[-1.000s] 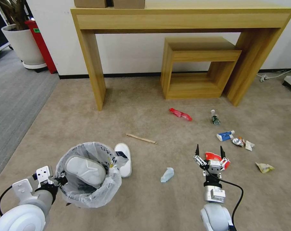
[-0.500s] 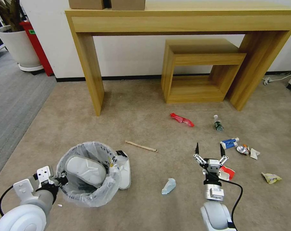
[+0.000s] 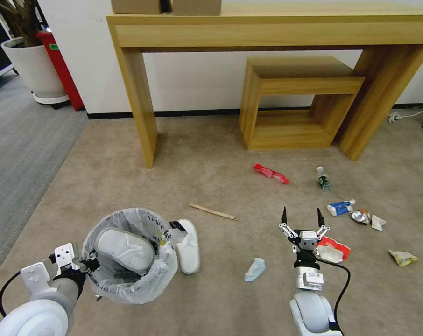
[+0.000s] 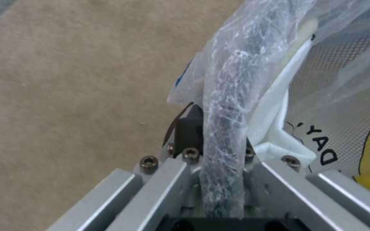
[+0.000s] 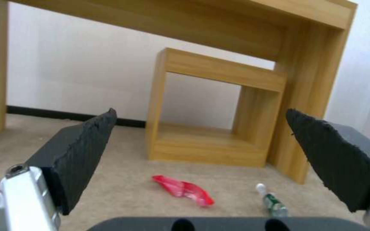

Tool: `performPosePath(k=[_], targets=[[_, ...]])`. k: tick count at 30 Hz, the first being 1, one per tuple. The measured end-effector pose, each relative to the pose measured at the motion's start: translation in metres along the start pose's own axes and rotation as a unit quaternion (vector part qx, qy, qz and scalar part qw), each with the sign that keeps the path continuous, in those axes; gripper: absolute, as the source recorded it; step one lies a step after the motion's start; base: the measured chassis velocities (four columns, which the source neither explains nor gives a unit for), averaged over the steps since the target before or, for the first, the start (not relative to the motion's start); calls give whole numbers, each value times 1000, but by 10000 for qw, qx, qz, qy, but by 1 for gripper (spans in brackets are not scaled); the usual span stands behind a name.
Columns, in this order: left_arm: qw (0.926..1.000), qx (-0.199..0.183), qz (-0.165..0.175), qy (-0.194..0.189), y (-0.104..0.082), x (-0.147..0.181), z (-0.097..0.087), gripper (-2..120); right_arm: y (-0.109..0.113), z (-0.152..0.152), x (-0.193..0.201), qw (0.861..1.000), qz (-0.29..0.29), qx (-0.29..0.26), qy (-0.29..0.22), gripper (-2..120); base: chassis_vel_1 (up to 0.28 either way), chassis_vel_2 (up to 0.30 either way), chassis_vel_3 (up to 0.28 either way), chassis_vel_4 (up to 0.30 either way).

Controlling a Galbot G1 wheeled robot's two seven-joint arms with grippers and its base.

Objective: Pick up the trash bin and place the garbage on the floor into it.

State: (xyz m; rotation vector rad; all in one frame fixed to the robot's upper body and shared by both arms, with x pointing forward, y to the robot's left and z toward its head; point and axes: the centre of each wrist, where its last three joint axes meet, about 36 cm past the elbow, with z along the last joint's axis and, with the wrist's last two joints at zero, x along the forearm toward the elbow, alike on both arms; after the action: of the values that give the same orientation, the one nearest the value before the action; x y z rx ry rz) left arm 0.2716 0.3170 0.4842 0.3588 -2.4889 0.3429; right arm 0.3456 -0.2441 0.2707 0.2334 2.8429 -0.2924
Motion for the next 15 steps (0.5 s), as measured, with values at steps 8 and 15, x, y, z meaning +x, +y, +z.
performPosePath(k=[8, 15], targets=[[10000, -11, -16, 21, 0, -2, 2, 0, 2, 5, 2, 9998, -42, 201, -69, 100, 238, 247, -235, -234], [10000, -15, -13, 44, 0, -4, 4, 0, 6, 8, 1, 9997, -63, 191, -152, 100, 57, 45, -57, -41]])
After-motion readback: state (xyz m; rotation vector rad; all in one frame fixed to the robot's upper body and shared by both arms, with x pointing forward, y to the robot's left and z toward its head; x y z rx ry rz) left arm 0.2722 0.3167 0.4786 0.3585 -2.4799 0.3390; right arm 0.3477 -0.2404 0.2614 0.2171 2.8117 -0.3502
